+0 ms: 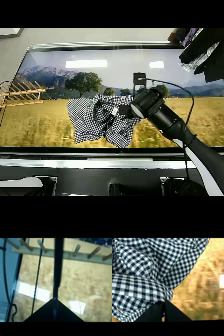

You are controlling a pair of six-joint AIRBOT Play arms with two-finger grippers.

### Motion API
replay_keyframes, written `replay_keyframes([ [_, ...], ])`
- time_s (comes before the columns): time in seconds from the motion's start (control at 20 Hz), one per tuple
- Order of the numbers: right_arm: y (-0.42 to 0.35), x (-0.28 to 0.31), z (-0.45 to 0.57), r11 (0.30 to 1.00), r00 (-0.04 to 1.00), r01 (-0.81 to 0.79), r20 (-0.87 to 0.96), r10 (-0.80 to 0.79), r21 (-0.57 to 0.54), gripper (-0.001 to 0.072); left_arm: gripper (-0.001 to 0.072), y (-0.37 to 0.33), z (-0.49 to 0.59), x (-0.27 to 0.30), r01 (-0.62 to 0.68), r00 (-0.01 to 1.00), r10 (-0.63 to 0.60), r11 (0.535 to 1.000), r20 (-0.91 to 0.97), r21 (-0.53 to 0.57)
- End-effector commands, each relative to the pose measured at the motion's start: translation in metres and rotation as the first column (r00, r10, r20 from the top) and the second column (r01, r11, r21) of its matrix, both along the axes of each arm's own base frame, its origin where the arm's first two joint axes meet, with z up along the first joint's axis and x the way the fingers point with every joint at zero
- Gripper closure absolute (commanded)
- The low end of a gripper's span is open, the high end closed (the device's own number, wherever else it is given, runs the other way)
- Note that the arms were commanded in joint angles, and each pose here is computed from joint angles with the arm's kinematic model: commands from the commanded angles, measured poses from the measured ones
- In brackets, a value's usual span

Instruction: Fold the clothes and pants, and hang the long-sleeved shirts on hangers.

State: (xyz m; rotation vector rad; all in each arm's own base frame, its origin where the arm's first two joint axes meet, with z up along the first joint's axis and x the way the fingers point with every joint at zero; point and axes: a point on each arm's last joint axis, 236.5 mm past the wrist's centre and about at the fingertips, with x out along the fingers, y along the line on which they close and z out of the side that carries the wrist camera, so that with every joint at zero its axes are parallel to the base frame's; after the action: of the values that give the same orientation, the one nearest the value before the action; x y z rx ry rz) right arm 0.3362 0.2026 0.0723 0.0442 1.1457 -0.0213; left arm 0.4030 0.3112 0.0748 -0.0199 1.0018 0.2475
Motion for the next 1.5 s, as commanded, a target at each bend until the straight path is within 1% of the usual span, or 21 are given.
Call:
replay_keyframes([
  [0.0, 0.0, 0.008, 0.004, 0.999, 0.998, 0.046, 0.036, -0.046, 0.02, 0.0682, 0.0691, -0.027, 0.063, 0.022, 0.005, 0.993, -0.01, 0.999, 0.115, 0.045],
  [0.05, -0.004, 0.011, 0.005, 0.997, 0.996, 0.069, 0.049, -0.07, 0.016, 0.0683, 0.0691, -0.045, 0.071, 0.025, 0.042, 0.992, -0.047, 0.998, 0.115, 0.047],
  [0.15, -0.013, 0.015, 0.005, 0.994, 0.993, 0.11, 0.048, -0.111, 0.023, 0.0683, 0.0694, -0.102, 0.076, 0.024, 0.156, 0.986, -0.156, 0.988, 0.06, 0.007],
  [0.2, -0.018, 0.018, 0.005, 0.991, 0.99, 0.132, 0.046, -0.133, 0.026, 0.0683, 0.0695, -0.132, 0.074, 0.021, 0.217, 0.976, -0.216, 0.976, 0.03, -0.015],
  [0.3, -0.033, 0.026, 0.005, 0.984, 0.983, 0.173, 0.048, -0.175, 0.03, 0.0683, 0.0695, -0.201, 0.064, 0.009, 0.355, 0.934, -0.356, 0.934, -0.036, -0.04],
  [0.4, -0.051, 0.036, 0.005, 0.974, 0.973, 0.224, 0.044, -0.226, 0.047, 0.0683, 0.0694, -0.269, 0.046, -0.019, 0.501, 0.854, -0.504, 0.863, -0.132, -0.056],
  [0.45, -0.059, 0.042, 0.005, 0.968, 0.968, 0.242, 0.046, -0.245, 0.061, 0.0683, 0.0694, -0.303, 0.038, -0.037, 0.571, 0.8, -0.576, 0.817, -0.167, -0.082],
  [0.5, -0.065, 0.048, 0.006, 0.964, 0.965, 0.252, 0.048, -0.256, 0.08, 0.0683, 0.0693, -0.338, 0.032, -0.057, 0.642, 0.735, -0.649, 0.759, -0.196, -0.108],
  [0.55, -0.07, 0.055, 0.006, 0.96, 0.962, 0.261, 0.048, -0.267, 0.104, 0.0683, 0.0693, -0.369, 0.029, -0.076, 0.678, 0.692, -0.69, 0.722, -0.21, -0.137],
  [0.65, -0.076, 0.061, 0.001, 0.955, 0.962, 0.265, 0.026, -0.271, 0.135, 0.0683, 0.0693, -0.412, 0.029, -0.102, 0.711, 0.653, -0.728, 0.684, -0.208, -0.161],
  [0.8, -0.077, 0.063, -0.011, 0.959, 0.969, 0.246, -0.018, -0.246, 0.139, 0.0683, 0.0693, -0.455, 0.039, -0.136, 0.759, 0.599, -0.774, 0.63, -0.203, -0.164],
  [0.85, -0.076, 0.065, -0.014, 0.962, 0.971, 0.238, -0.018, -0.238, 0.13, 0.0683, 0.0694, -0.463, 0.038, -0.152, 0.775, 0.564, -0.791, 0.606, -0.236, -0.177],
  [0.95, -0.078, 0.069, -0.021, 0.963, 0.97, 0.242, -0.018, -0.241, 0.116, 0.0683, 0.0694, -0.468, 0.032, -0.186, 0.775, 0.51, -0.793, 0.592, -0.335, -0.222],
  [1.0, -0.081, 0.072, -0.023, 0.961, 0.966, 0.256, -0.009, -0.257, 0.108, 0.0683, 0.0694, -0.469, 0.03, -0.2, 0.783, 0.474, -0.796, 0.576, -0.376, -0.235],
  [1.1, -0.085, 0.078, -0.023, 0.952, 0.957, 0.287, 0.011, -0.289, 0.106, 0.0683, 0.0694, -0.466, 0.028, -0.221, 0.808, 0.403, -0.797, 0.541, -0.45, -0.235],
  [1.15, -0.085, 0.079, -0.023, 0.949, 0.954, 0.295, 0.016, -0.299, 0.112, 0.0683, 0.0694, -0.464, 0.027, -0.226, 0.807, 0.397, -0.784, 0.545, -0.477, -0.225],
  [1.25, -0.088, 0.079, -0.023, 0.946, 0.951, 0.305, 0.018, -0.308, 0.106, 0.0683, 0.0694, -0.456, 0.026, -0.229, 0.78, 0.427, -0.747, 0.589, -0.51, -0.21],
  [1.4, -0.09, 0.081, -0.021, 0.938, 0.942, 0.329, 0.028, -0.334, 0.111, 0.0683, 0.0695, -0.453, 0.027, -0.232, 0.779, 0.419, -0.741, 0.59, -0.524, -0.21],
  [1.45, -0.09, 0.082, -0.021, 0.937, 0.941, 0.33, 0.031, -0.336, 0.116, 0.0683, 0.0695, -0.454, 0.026, -0.232, 0.787, 0.409, -0.747, 0.579, -0.524, -0.211],
])
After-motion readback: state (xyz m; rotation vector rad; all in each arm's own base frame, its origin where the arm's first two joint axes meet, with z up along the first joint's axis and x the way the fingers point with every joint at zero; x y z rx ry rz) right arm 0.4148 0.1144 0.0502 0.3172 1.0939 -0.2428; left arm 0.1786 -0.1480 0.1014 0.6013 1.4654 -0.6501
